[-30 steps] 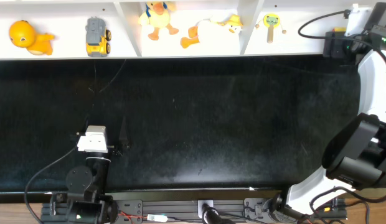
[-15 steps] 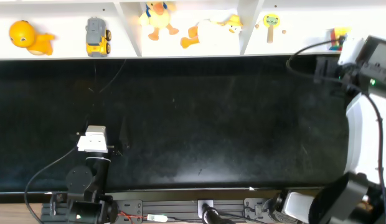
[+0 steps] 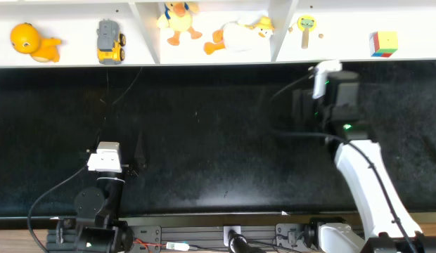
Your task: Store Toys
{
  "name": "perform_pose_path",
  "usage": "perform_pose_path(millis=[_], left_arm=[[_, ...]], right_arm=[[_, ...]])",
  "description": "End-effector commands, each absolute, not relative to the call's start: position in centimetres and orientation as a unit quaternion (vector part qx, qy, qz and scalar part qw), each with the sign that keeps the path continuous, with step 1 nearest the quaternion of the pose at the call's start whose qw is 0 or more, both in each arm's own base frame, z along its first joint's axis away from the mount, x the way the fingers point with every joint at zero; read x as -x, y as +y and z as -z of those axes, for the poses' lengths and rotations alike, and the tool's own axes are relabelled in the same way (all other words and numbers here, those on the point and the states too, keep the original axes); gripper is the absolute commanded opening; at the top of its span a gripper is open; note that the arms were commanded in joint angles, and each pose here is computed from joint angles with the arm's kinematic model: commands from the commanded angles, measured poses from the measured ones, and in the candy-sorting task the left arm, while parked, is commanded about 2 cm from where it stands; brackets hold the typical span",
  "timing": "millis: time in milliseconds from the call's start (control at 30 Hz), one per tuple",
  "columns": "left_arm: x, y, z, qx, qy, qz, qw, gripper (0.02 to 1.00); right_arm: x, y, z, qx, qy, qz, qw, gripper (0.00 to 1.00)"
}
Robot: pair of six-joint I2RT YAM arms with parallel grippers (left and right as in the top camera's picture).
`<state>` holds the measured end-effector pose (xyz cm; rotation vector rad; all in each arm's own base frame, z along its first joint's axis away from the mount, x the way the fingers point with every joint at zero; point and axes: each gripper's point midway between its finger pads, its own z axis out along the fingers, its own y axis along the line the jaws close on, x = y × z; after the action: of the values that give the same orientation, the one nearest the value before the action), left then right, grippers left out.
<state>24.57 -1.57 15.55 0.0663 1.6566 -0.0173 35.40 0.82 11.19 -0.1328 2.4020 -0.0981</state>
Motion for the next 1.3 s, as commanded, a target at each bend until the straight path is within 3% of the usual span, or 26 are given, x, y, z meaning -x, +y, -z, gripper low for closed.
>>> perform_pose_path(millis=[33,233,500,733,933,1067,1300], left_arm=[[-24.5,-1.8,-15.6,-0.036,0.733,0.009,0.679,0.998],[-24.5,-1.8,-15.6,-0.036,0.733,0.009,0.679,0.998],[-24.5,-1.8,-15.6,-0.036,0.733,0.009,0.679,0.998],[-24.5,-1.8,-15.6,-0.036,0.733,0.009,0.679,0.996],[-24.5,-1.8,-15.6,-0.036,0.733,0.009,0.679,0.998],[-24.5,-1.8,-15.6,-0.036,0.733,0.009,0.679,0.998],[-24.5,-1.8,-15.6,-0.036,0.733,0.009,0.679,0.996]], right_arm=[[-33.7,0.0,-11.0,0.032,0.924,0.057,0.376,0.998],[-29.6,-0.4,-8.5,0.032,0.931,0.057,0.358,0.996],[-25.0,-0.7,-9.4,0.029,0.921,0.057,0.383,0.998],[-23.7,-1.5,-10.3,0.010,0.900,0.062,0.431,0.998],[-22.6,-1.9,-8.6,0.002,0.894,0.065,0.443,0.998],[-21.5,-2.3,-5.5,-0.005,0.904,0.069,0.421,0.996],[-21.9,-2.4,-6.1,-0.008,0.900,0.071,0.430,0.996]])
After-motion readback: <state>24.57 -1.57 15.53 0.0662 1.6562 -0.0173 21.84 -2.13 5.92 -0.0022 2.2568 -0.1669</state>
